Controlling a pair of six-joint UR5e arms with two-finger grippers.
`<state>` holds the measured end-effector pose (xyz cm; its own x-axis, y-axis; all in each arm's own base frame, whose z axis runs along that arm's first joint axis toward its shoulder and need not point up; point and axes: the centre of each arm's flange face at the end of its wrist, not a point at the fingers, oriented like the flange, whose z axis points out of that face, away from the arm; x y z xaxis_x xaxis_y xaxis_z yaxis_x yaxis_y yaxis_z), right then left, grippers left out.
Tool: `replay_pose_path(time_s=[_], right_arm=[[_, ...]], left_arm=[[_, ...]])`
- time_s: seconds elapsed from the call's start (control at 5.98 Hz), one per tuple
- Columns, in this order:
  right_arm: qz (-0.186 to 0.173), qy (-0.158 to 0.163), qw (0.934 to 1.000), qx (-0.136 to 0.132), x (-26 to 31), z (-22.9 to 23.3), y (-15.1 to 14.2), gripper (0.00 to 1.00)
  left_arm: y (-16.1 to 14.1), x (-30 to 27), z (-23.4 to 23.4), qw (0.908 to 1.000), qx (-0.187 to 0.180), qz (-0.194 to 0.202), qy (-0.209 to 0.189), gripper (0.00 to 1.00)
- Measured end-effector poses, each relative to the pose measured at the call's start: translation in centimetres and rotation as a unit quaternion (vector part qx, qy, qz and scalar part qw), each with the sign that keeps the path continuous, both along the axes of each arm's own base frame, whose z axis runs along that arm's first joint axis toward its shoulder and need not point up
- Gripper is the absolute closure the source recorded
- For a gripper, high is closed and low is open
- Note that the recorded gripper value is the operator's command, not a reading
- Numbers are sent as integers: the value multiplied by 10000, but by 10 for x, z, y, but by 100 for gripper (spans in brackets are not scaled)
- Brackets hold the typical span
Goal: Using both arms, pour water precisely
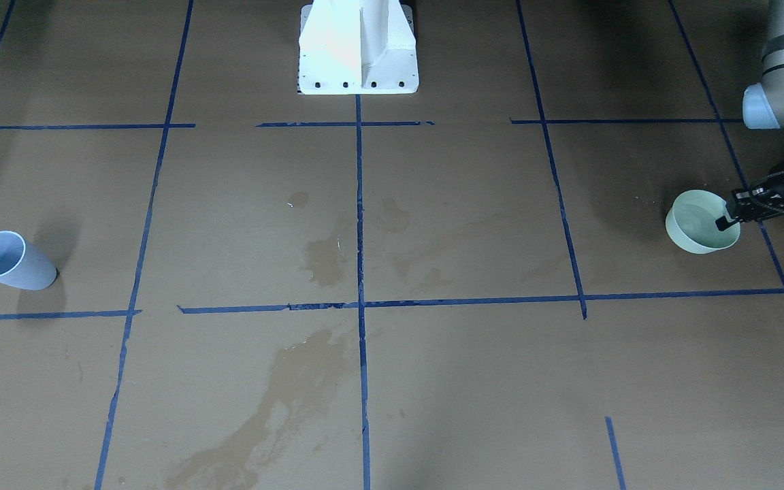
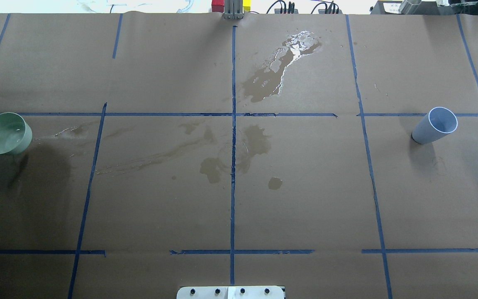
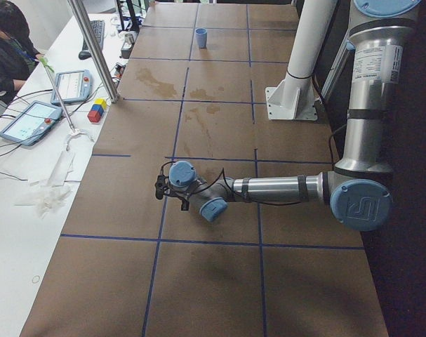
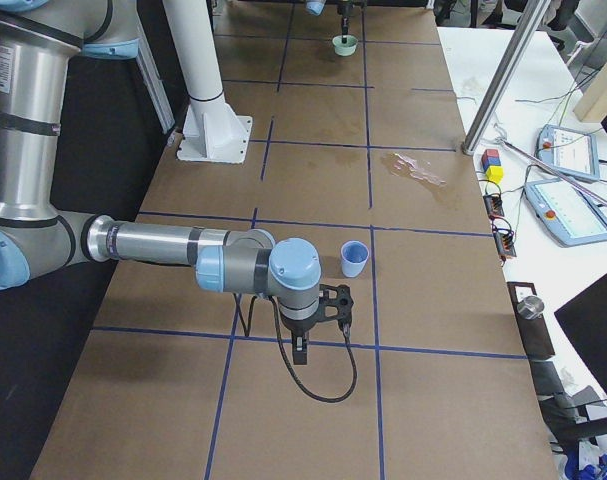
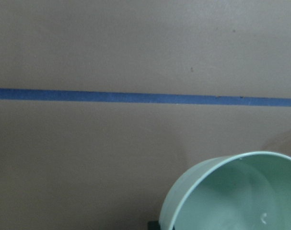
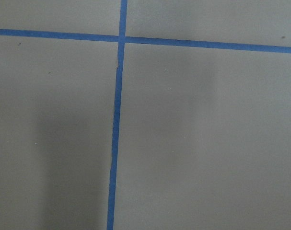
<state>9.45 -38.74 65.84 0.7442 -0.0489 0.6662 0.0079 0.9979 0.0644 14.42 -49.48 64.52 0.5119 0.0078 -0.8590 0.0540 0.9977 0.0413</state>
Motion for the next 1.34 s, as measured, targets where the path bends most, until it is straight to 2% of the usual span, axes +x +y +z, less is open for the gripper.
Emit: replay_pose_path(time_s=[0.33,0.67,0.84,1.0,1.34], right_arm=[[-5,0,10000,0,0,0,0,0],[-10,0,10000,-3,-1,1,0,0],[-10,0,10000,-4,-1,1,0,0],[-11,0,10000,-5,-1,1,0,0],[-12,0,10000,0,-1,0,0,0]], left_arm=[[1,22,4,9998,-35,195,-22,93],[4,38,4,9994,-32,343,-23,66],[5,40,4,9993,-27,367,-23,44],[5,41,3,9993,-10,378,-20,0],[2,39,-6,9993,92,356,13,0]])
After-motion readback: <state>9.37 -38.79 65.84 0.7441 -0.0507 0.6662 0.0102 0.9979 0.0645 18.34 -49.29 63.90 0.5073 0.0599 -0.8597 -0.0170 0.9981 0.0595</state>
